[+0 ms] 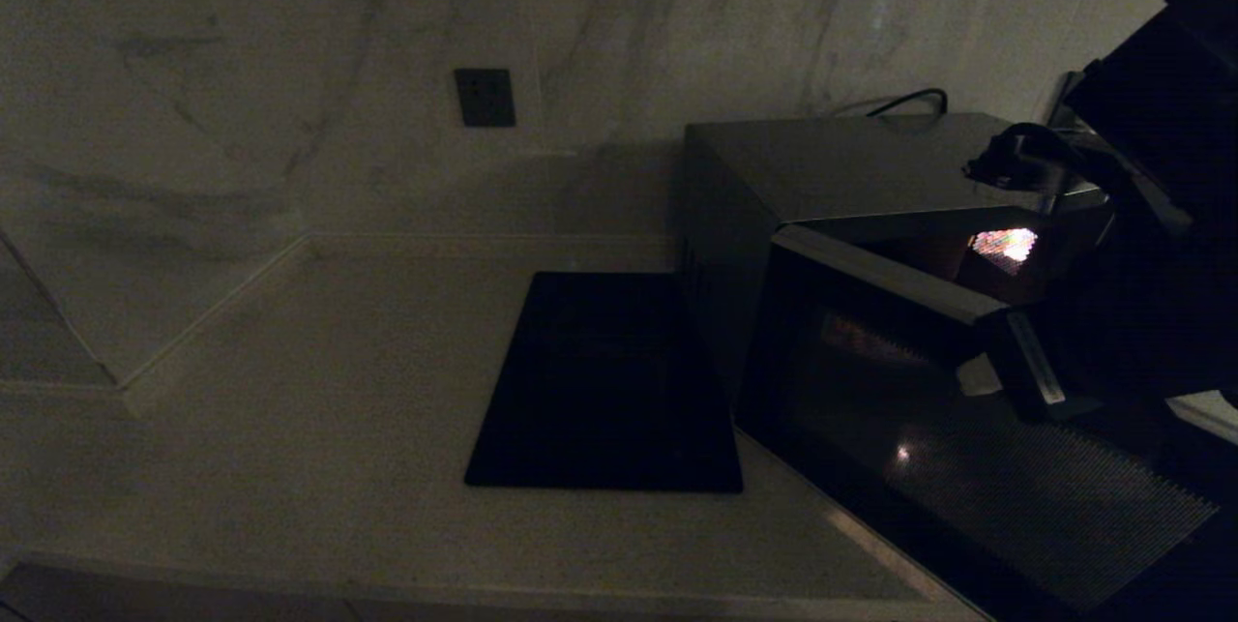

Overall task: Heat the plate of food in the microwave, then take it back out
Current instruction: Close the microwave oven

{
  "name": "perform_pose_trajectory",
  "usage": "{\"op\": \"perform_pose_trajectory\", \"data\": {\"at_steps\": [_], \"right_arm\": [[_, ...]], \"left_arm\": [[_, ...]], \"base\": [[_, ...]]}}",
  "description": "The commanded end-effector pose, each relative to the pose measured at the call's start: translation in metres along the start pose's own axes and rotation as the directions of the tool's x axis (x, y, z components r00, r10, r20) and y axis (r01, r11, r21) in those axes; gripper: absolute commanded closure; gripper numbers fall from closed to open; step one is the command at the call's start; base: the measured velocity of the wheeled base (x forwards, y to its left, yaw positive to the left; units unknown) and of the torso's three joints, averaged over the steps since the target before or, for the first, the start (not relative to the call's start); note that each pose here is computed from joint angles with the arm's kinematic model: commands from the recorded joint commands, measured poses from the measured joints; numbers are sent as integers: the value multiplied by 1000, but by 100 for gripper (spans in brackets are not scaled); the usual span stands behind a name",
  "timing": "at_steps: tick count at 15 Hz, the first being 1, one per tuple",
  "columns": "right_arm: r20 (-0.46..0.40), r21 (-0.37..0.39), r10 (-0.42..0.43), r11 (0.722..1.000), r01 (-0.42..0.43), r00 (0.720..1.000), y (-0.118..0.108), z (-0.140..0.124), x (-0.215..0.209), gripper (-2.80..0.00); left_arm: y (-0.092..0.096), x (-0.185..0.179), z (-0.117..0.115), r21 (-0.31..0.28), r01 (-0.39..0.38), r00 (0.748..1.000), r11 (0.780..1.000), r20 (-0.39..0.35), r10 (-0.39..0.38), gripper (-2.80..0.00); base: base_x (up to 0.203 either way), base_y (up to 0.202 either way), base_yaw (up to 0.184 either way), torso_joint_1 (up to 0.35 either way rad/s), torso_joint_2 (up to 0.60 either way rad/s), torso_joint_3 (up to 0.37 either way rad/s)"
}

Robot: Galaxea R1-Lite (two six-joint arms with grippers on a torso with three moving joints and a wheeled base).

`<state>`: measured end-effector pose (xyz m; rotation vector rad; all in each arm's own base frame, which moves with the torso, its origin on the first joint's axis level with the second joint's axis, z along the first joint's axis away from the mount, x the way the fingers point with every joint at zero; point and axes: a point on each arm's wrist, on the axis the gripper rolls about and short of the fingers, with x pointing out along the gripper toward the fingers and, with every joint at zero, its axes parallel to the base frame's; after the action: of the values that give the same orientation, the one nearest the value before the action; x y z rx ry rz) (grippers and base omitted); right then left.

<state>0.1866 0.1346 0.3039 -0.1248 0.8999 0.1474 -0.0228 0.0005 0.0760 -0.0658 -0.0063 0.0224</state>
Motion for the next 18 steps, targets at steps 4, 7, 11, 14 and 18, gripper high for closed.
{"op": "perform_pose_trajectory", "data": {"at_steps": [4,7,11,14,18], "right_arm": [[36,137,-116,984,110,993,-43,14,18,0],[29,192,-180,966,171,983,-65,17,36,0],[33,259,-228,942,212,973,-93,23,56,0],[63,303,-243,929,214,968,-109,28,57,0],[80,340,-281,910,239,956,-125,29,54,0]], "left_arm": [[0,0,0,0,0,1000,1000,2,0,0],[0,0,0,0,0,1000,1000,3,0,0],[0,0,0,0,0,1000,1000,2,0,0],[0,0,0,0,0,1000,1000,2,0,0],[0,0,0,0,0,1000,1000,2,0,0]], "base": [[0,0,0,0,0,0],[0,0,0,0,0,0],[0,0,0,0,0,0],[0,0,0,0,0,0],[0,0,0,0,0,0]]}}
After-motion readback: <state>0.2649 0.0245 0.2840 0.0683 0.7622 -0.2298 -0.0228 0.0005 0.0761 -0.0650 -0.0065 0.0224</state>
